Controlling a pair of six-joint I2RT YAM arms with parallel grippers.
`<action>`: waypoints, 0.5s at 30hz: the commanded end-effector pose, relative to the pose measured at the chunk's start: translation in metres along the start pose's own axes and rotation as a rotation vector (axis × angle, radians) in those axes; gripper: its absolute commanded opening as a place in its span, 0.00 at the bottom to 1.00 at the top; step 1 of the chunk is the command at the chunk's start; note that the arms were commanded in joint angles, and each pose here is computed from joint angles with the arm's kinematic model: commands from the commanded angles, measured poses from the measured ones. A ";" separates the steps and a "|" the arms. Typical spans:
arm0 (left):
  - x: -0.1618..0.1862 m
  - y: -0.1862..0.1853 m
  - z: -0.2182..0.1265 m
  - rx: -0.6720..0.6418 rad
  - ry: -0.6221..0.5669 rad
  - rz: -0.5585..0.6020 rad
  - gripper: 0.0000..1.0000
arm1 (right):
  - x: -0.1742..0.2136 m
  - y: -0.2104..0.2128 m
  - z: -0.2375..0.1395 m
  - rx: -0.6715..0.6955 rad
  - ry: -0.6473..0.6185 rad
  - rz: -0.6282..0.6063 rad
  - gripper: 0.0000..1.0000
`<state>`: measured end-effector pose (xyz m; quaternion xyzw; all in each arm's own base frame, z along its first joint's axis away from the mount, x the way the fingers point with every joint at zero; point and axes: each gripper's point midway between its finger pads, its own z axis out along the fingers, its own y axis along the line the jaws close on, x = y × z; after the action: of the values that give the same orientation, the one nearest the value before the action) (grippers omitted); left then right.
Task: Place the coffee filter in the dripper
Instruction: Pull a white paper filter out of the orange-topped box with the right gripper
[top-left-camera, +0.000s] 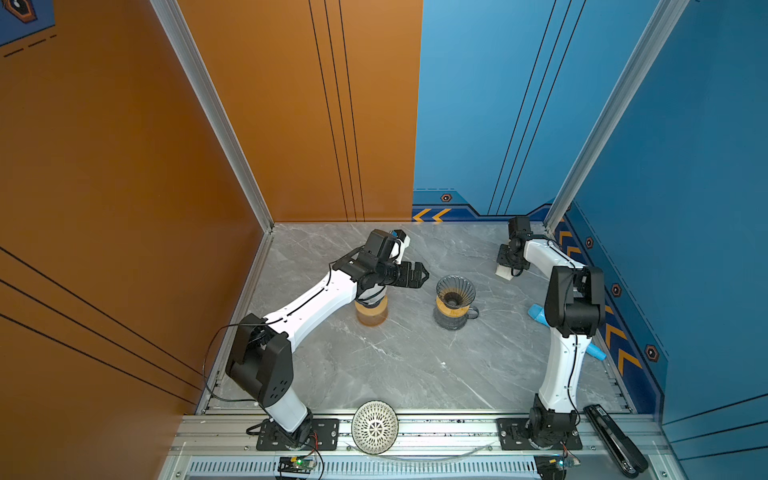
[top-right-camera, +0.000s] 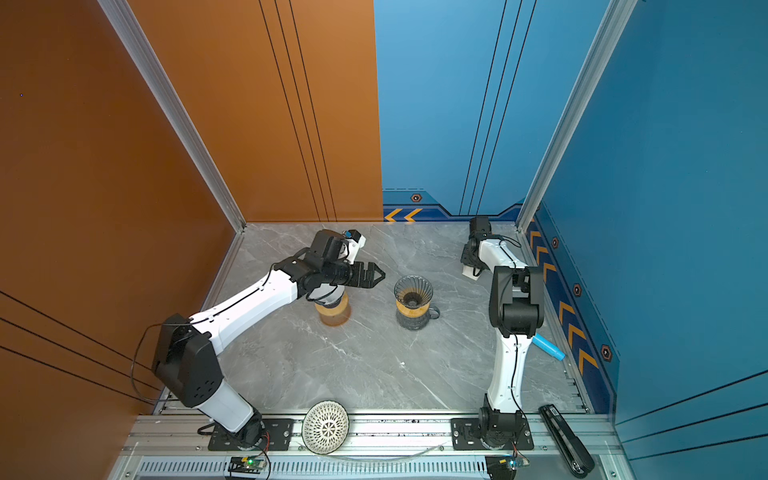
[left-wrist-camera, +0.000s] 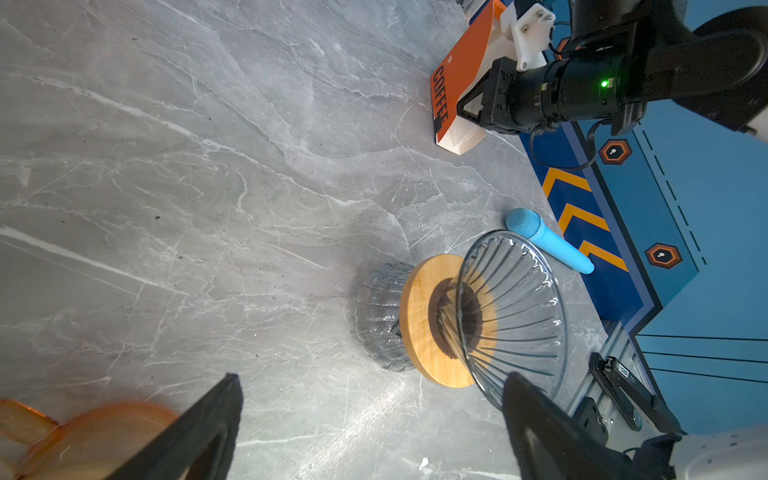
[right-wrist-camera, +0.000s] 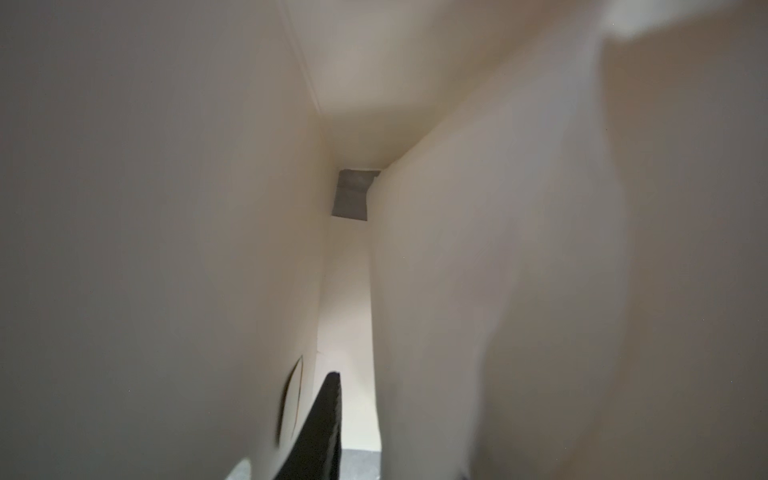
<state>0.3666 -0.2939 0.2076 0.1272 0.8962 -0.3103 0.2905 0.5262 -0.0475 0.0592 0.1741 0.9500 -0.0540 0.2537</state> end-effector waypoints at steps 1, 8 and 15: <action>-0.003 -0.002 0.000 0.011 0.013 -0.017 0.98 | -0.013 -0.003 -0.002 0.022 -0.026 -0.001 0.23; -0.007 0.004 -0.005 0.000 0.006 -0.031 0.98 | -0.015 -0.005 0.010 0.048 -0.025 -0.008 0.19; -0.005 0.006 -0.003 -0.003 0.019 -0.039 0.98 | -0.017 -0.007 0.018 0.068 -0.026 -0.010 0.15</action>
<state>0.3715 -0.2861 0.2031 0.1168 0.9022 -0.3036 0.2832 0.5422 -0.0531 0.0501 0.1773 0.9475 -0.0680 0.2573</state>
